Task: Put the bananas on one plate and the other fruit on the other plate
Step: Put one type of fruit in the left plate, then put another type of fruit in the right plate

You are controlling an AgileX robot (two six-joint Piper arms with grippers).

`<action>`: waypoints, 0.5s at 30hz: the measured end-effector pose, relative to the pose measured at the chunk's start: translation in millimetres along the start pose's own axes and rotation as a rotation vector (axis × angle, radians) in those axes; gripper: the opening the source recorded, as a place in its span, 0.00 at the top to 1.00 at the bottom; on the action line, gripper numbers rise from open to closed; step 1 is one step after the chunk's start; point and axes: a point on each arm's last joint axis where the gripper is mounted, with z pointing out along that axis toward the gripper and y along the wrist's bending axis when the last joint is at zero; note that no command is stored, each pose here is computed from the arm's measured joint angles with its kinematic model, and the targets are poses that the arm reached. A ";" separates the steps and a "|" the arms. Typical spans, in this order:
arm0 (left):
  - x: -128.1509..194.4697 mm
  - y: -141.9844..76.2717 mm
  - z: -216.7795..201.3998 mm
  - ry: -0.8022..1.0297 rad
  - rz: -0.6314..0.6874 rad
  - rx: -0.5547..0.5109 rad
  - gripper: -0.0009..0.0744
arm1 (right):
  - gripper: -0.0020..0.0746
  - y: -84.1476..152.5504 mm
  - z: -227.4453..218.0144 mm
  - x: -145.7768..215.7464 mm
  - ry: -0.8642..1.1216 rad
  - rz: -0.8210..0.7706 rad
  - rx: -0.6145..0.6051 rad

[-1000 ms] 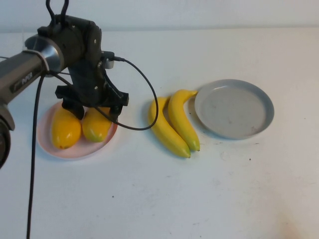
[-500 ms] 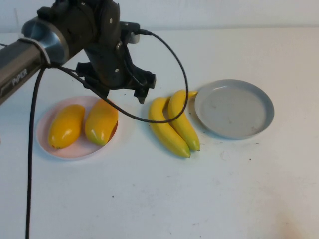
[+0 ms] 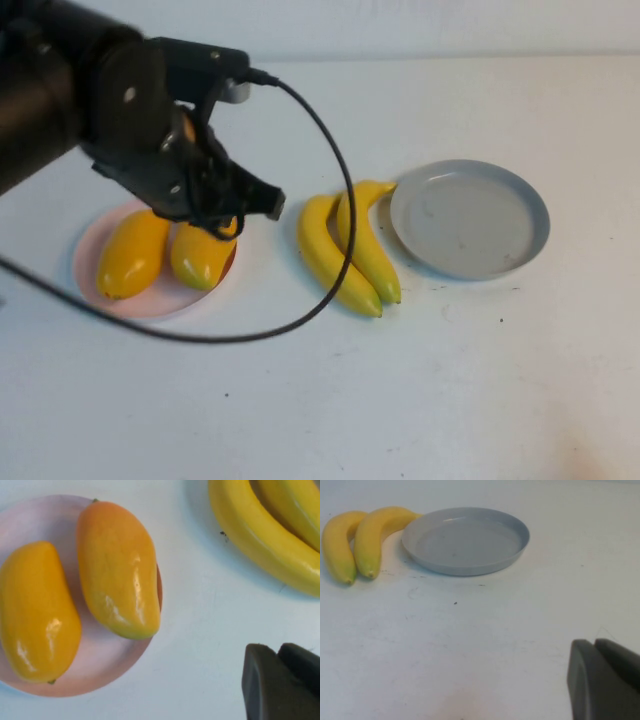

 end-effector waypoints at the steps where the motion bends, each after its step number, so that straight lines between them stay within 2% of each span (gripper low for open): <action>1: 7.6 1.5 -5.2 -0.023 0.002 0.003 0.96 | 0.99 0.0 0.0 0.0 0.000 0.000 0.000; 7: 68.0 11.5 -39.8 -0.204 -0.022 0.042 0.99 | 0.99 0.0 0.0 0.0 0.000 0.000 0.000; 15: 141.7 21.8 -63.0 -0.427 -0.050 0.096 0.99 | 0.99 0.0 0.0 0.0 0.000 0.000 0.000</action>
